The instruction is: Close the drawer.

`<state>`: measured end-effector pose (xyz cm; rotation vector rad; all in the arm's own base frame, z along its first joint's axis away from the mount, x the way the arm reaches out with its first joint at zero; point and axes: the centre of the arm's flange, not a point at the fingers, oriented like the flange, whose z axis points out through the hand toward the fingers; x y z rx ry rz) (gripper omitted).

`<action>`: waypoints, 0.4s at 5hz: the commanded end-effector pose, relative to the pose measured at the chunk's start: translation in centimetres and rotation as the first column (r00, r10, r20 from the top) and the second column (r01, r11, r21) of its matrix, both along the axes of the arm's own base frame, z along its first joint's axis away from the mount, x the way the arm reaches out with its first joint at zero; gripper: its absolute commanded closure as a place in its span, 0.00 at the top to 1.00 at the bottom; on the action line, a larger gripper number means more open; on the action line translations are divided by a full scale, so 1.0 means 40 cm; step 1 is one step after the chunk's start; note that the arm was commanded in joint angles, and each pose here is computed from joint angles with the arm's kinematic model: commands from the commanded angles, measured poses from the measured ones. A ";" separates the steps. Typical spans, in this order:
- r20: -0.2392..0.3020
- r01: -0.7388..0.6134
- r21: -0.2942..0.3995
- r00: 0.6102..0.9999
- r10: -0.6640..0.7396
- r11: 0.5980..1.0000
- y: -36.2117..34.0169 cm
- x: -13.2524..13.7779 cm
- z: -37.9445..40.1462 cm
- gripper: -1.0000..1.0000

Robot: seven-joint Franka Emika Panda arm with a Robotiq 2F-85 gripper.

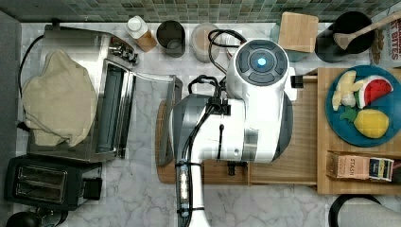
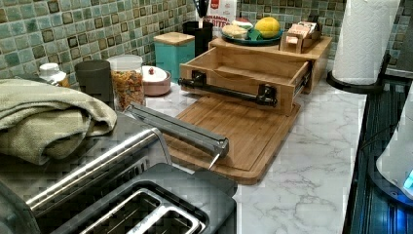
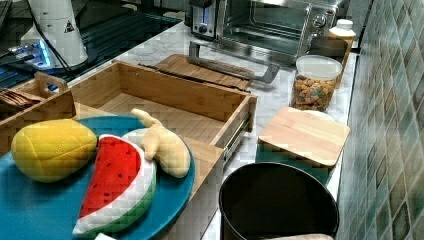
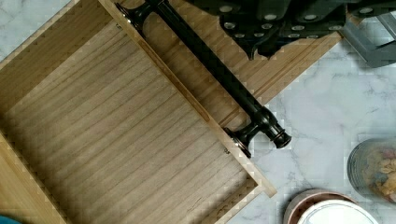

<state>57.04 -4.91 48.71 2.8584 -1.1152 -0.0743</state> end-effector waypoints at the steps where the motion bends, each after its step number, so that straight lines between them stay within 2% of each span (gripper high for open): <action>1: 0.002 -0.001 -0.006 1.000 0.001 1.000 -0.002 0.001 0.001 0.00; 2: 0.008 -0.065 0.046 0.998 0.065 0.997 -0.004 -0.008 -0.030 0.00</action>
